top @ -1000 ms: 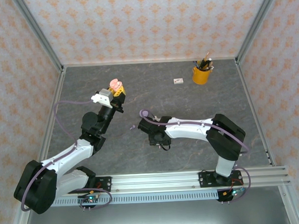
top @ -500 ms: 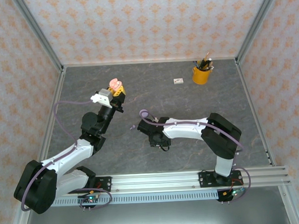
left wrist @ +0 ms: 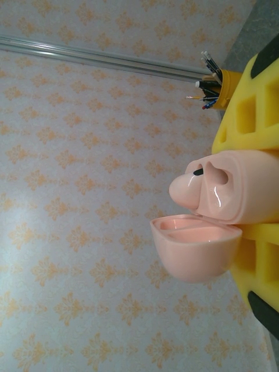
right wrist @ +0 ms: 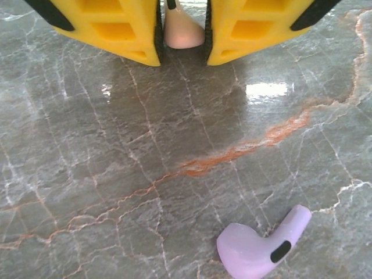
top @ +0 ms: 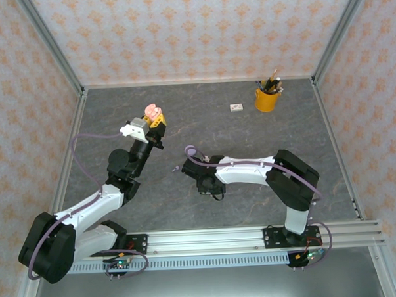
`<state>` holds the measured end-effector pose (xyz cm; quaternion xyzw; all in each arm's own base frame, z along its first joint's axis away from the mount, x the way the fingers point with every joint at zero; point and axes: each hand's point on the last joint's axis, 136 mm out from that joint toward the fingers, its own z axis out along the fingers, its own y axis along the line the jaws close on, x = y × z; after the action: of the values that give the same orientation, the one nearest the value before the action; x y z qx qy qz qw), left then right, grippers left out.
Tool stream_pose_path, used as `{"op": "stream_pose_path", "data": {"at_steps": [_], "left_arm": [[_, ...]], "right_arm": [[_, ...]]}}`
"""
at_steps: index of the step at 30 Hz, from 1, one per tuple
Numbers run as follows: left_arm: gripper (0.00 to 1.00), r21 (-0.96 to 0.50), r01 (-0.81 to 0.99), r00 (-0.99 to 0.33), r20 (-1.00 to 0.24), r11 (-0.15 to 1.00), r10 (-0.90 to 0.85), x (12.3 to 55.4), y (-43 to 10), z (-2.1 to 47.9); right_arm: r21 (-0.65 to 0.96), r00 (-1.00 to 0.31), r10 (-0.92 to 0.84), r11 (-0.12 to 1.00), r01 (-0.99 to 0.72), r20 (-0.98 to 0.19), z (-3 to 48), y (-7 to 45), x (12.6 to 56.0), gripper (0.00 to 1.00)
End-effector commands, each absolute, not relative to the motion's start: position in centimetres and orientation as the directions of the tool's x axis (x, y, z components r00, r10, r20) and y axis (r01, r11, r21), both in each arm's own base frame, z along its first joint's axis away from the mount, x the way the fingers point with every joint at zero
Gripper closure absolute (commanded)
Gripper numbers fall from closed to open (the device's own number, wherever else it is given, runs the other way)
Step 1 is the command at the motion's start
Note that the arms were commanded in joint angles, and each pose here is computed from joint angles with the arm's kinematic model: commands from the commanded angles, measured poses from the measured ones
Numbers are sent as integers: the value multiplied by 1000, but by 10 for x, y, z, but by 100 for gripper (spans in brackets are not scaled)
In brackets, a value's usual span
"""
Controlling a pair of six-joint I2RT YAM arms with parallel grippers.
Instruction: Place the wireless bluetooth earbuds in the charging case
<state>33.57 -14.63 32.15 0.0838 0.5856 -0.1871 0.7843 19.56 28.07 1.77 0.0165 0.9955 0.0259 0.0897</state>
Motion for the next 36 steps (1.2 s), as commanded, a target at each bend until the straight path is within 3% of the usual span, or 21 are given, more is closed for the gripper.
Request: {"op": "stream_pose_path", "data": {"at_steps": [1,7,20,29,36], "left_arm": [[100,-97,393,270,-939,915,-215,332,-146,327],[100,-94,393,268,-940,915,-211,330,-146,327],[100,-84,414,258,-944,906,-206,328,-152,327],[100,-47,463,248,-952,885,-181,322,-163,325],[100,-9,519,234,-960,855,-152,318,-177,317]], "right_arm": [[42,-983,41,999,34,-180,10,278,195,77],[66,-979,48,997,36,-197,15,277,197,82],[155,-940,72,988,20,-335,51,268,209,83],[235,-847,102,971,-28,-521,118,259,231,83],[298,-726,148,951,-82,-672,199,243,248,82]]}}
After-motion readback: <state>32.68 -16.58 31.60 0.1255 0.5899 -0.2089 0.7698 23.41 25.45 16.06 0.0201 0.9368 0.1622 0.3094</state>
